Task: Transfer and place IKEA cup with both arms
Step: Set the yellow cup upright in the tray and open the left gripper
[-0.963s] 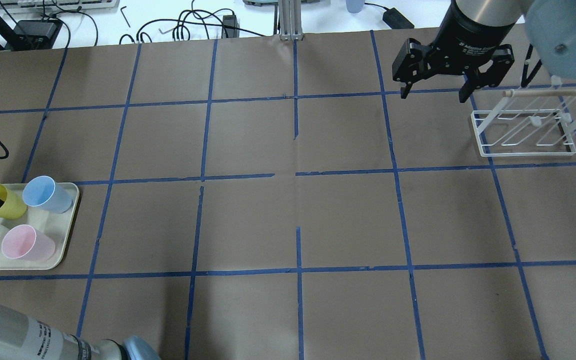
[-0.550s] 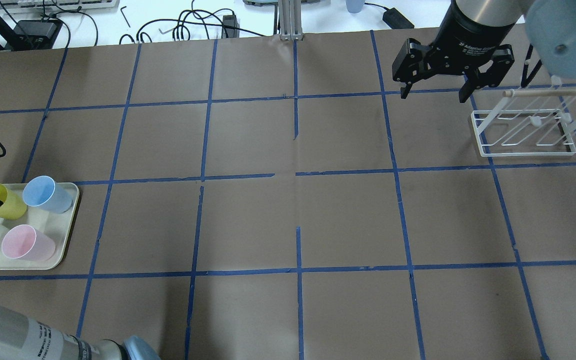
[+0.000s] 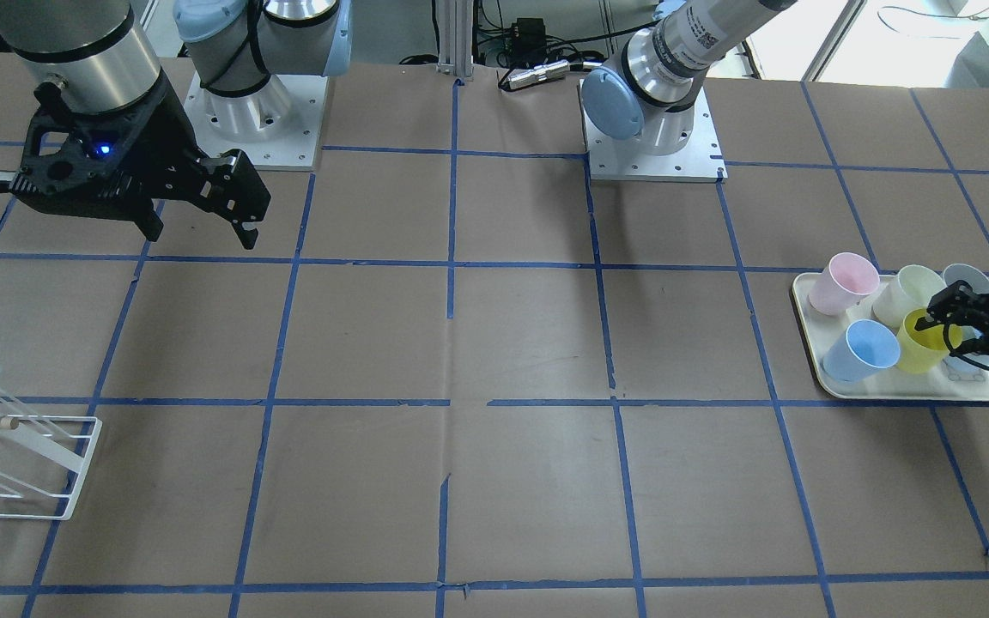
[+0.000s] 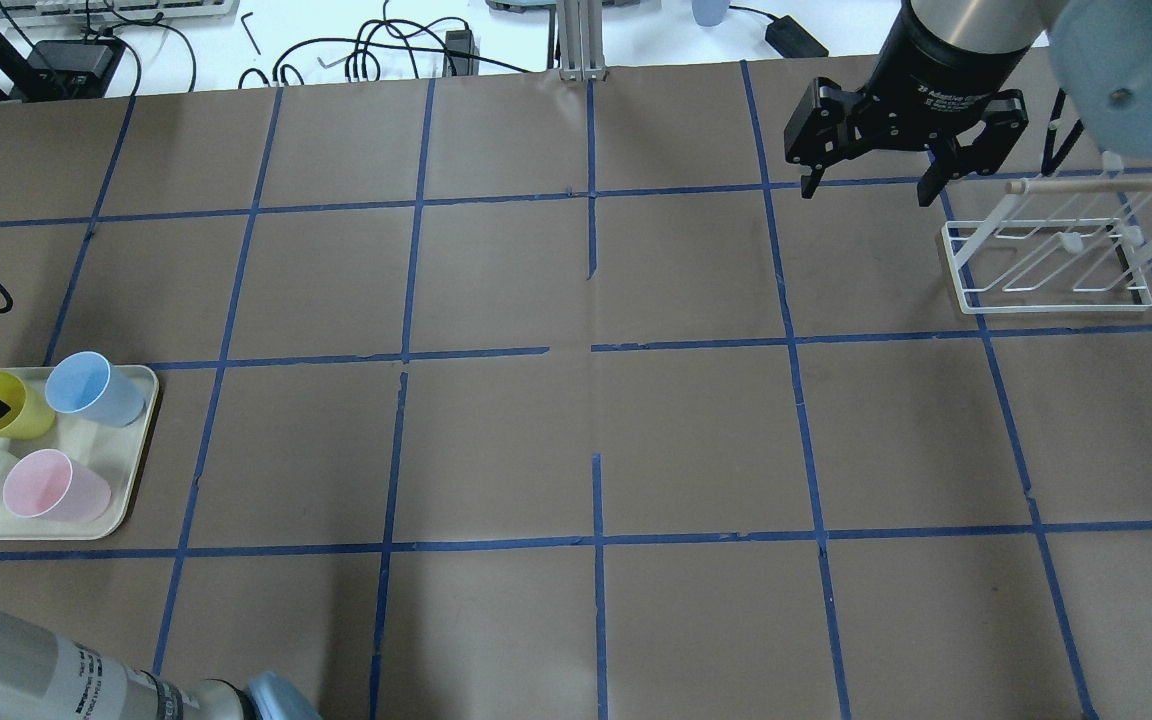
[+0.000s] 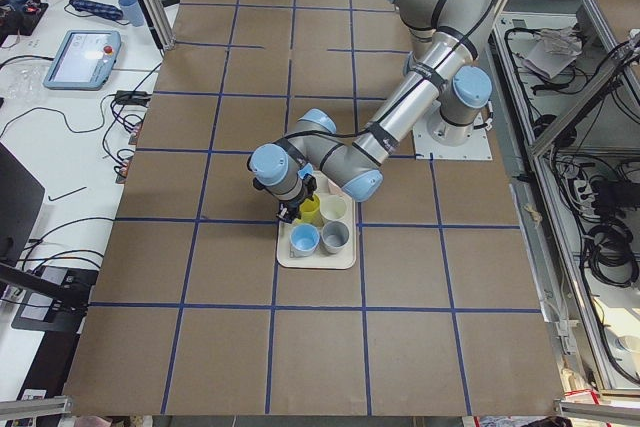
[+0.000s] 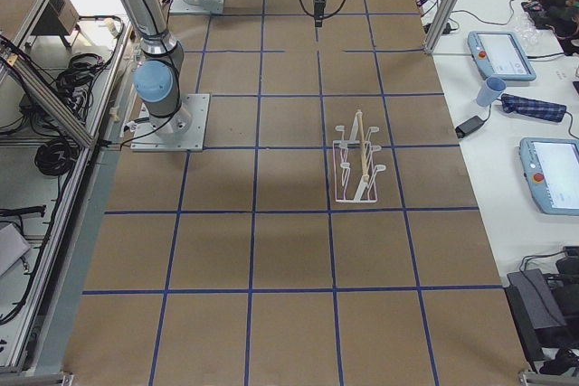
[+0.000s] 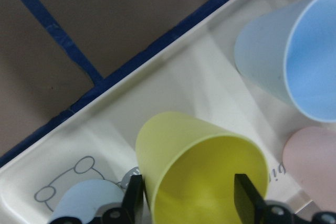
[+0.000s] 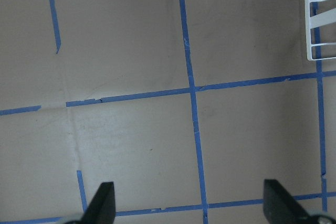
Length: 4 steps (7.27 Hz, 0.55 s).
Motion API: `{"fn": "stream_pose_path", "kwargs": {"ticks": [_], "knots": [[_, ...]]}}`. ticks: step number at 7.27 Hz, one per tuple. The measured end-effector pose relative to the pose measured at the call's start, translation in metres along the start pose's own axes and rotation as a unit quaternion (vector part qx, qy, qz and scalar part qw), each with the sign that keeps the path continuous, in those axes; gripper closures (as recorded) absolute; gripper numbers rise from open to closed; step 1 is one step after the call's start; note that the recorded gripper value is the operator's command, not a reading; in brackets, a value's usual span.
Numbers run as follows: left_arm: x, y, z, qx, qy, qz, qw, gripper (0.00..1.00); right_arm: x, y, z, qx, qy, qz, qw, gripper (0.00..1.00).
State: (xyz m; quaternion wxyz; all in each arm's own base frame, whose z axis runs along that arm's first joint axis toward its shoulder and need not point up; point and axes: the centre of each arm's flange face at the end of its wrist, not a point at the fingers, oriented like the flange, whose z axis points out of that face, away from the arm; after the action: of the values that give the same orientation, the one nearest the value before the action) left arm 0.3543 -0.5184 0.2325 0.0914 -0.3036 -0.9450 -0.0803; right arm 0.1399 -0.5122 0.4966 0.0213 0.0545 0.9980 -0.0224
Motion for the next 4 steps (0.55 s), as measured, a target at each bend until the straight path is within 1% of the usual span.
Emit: {"fn": "stream_pose_path", "kwargs": {"ticks": [1, 2, 3, 4], "knots": [[-0.0006, 0.0007, -0.0007, 0.0, -0.001, 0.0, 1.0, 0.44, 0.0, 0.0, 0.0003, 0.0, 0.0, 0.0, 1.0, 0.0], [-0.0015, 0.001, -0.0016, 0.0, -0.002, 0.0, 1.0, 0.42, 0.0001, 0.0001, 0.0005, -0.001, 0.0, 0.0, 1.0, 0.0], [-0.0026, 0.0009, -0.0032, 0.0, -0.003, 0.001, 1.0, 0.28, 0.0001, 0.0001, 0.0007, -0.001, 0.001, 0.0, 1.0, 0.0], [-0.0028, 0.0012, -0.0058, -0.001, -0.006, 0.0, 1.0, 0.2, 0.0002, 0.0002, 0.0008, -0.001, 0.001, 0.0, 1.0, 0.0]]}}
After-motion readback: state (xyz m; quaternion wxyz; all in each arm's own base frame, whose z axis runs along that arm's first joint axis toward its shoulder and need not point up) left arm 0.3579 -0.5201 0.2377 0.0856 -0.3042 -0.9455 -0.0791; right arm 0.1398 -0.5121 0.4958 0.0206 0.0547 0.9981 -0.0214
